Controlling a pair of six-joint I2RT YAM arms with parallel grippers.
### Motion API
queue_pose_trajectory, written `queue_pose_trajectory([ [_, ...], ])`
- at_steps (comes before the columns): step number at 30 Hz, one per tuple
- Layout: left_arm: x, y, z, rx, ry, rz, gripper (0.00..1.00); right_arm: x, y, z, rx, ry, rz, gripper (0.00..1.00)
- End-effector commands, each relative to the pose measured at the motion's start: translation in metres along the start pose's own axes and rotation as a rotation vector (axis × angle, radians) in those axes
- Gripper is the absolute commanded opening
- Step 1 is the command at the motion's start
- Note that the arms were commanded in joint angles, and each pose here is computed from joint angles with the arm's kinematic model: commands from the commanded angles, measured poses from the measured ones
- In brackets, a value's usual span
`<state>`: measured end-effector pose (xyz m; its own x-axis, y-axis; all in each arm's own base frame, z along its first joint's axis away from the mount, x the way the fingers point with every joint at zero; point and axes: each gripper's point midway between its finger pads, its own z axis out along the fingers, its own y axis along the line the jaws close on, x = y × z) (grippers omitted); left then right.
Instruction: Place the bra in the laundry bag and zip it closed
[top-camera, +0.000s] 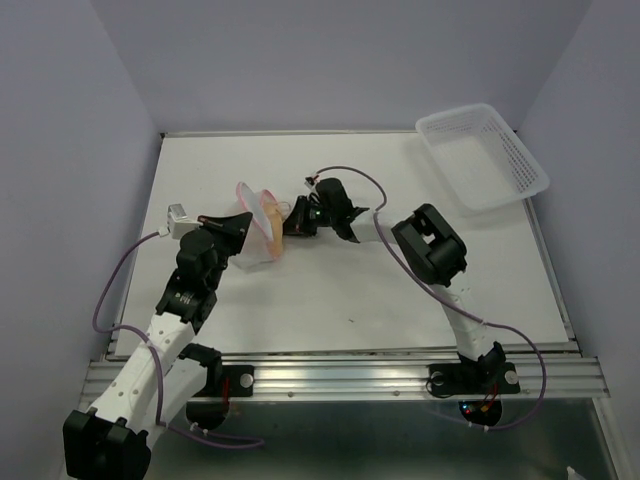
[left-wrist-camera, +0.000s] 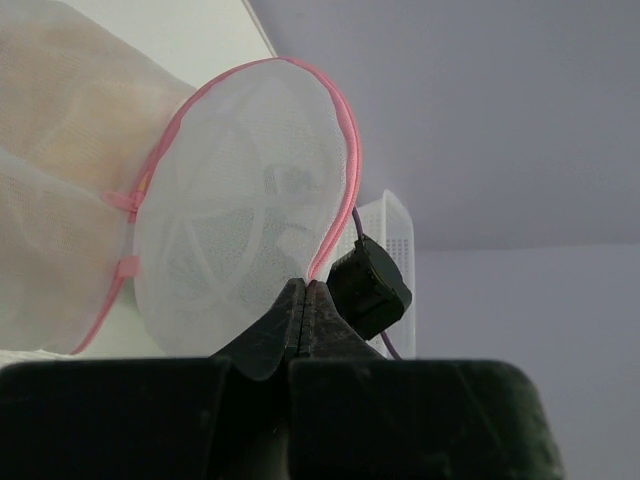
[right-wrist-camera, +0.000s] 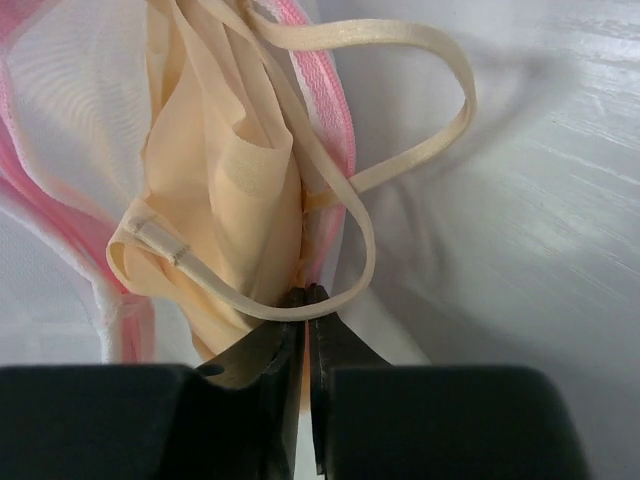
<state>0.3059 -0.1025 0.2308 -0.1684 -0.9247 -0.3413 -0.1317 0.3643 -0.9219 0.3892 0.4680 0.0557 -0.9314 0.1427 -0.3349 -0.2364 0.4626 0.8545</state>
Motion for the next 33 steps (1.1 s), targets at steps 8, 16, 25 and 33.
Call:
queue_pose_trajectory([
  [8,-0.010,-0.017,-0.007,0.072,-0.031,-0.009,0.00,-0.021,0.033,-0.021,-0.023,-0.124,-0.137,0.01],
  [16,-0.018,-0.033,-0.013,0.102,-0.051,0.033,0.00,-0.058,0.057,-0.084,0.155,-0.302,-0.398,0.01],
  [25,-0.007,-0.032,-0.005,0.115,-0.007,0.043,0.00,-0.081,0.075,-0.142,0.317,-0.397,-0.563,0.01],
  [33,0.013,-0.003,0.008,0.058,0.062,0.044,0.00,-0.074,0.034,-0.156,0.489,-0.385,-0.547,0.01],
])
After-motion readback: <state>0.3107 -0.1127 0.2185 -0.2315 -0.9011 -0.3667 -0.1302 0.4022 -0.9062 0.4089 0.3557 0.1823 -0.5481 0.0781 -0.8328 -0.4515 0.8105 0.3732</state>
